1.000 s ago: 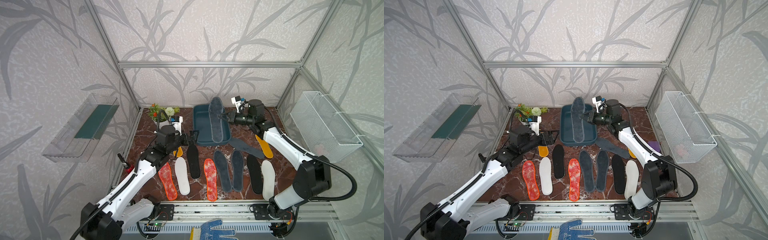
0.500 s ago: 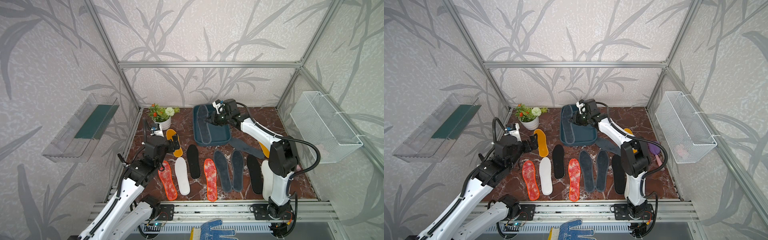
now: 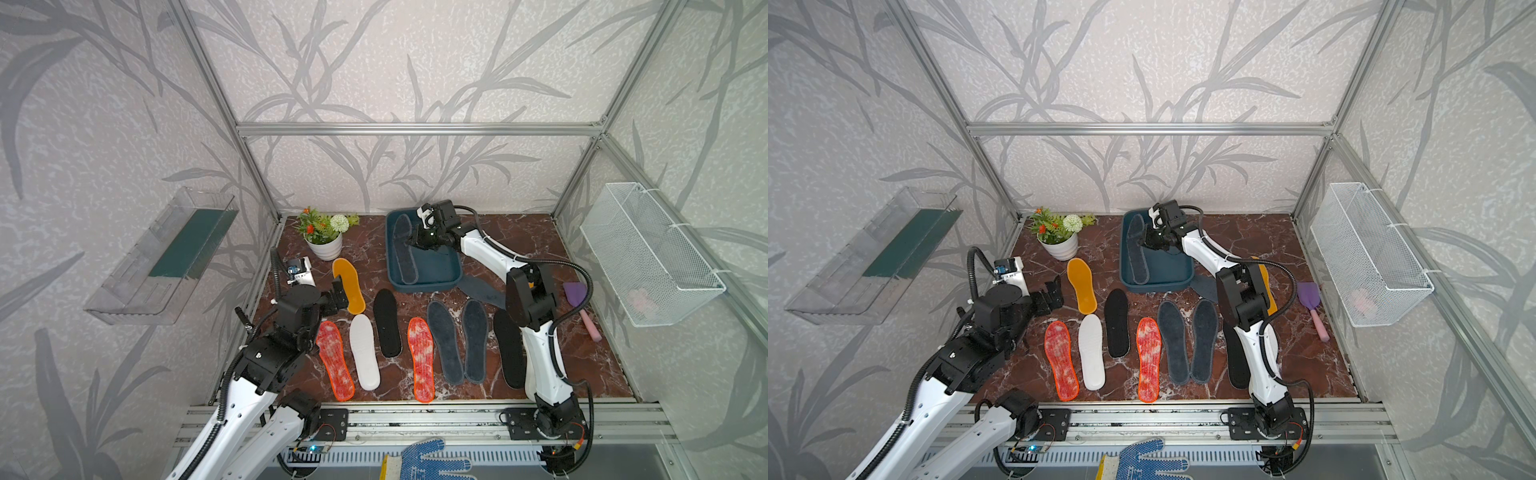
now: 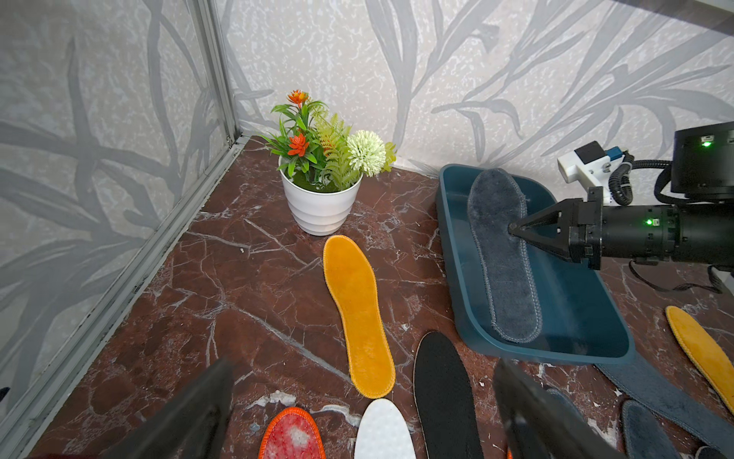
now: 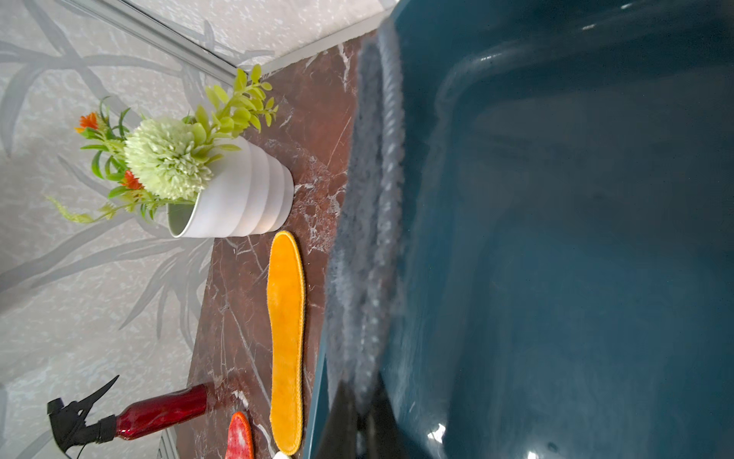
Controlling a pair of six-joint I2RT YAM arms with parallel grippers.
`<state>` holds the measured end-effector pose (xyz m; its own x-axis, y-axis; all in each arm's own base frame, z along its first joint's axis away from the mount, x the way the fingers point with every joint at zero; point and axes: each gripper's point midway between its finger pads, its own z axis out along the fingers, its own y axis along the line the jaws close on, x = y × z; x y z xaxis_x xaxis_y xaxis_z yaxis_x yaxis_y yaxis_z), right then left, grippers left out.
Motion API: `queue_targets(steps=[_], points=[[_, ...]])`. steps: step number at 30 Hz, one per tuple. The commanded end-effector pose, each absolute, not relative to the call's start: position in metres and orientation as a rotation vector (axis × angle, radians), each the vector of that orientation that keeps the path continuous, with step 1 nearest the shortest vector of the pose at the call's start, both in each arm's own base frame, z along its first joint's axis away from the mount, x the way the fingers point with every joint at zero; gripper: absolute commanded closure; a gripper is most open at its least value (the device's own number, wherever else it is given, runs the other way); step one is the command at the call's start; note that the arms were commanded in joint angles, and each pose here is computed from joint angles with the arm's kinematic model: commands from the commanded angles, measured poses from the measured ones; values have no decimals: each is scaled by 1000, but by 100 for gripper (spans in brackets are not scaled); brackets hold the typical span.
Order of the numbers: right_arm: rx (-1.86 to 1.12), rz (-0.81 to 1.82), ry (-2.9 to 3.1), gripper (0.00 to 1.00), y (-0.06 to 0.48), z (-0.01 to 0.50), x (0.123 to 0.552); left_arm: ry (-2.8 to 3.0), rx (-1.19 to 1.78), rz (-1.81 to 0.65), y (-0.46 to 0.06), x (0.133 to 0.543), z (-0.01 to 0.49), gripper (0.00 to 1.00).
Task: Put the insoles into the storage box
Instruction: Place the insole in the storage box.
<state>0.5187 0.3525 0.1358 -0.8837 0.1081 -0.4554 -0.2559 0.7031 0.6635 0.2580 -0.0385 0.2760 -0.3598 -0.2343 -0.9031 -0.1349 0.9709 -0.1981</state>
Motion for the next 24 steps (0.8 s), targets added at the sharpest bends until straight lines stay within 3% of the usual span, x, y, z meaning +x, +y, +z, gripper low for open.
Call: queue_targets(steps=[1, 16, 24], points=[[-114, 1008, 2452, 100, 353, 129, 531, 1962, -287, -68, -31, 254, 269, 1], [-143, 842, 2583, 100, 357, 71, 554, 1970, -288, -85, -34, 256, 268, 1], [-222, 679, 2574, 53, 349, 85, 548, 1979, -269, -102, -39, 258, 267, 1]])
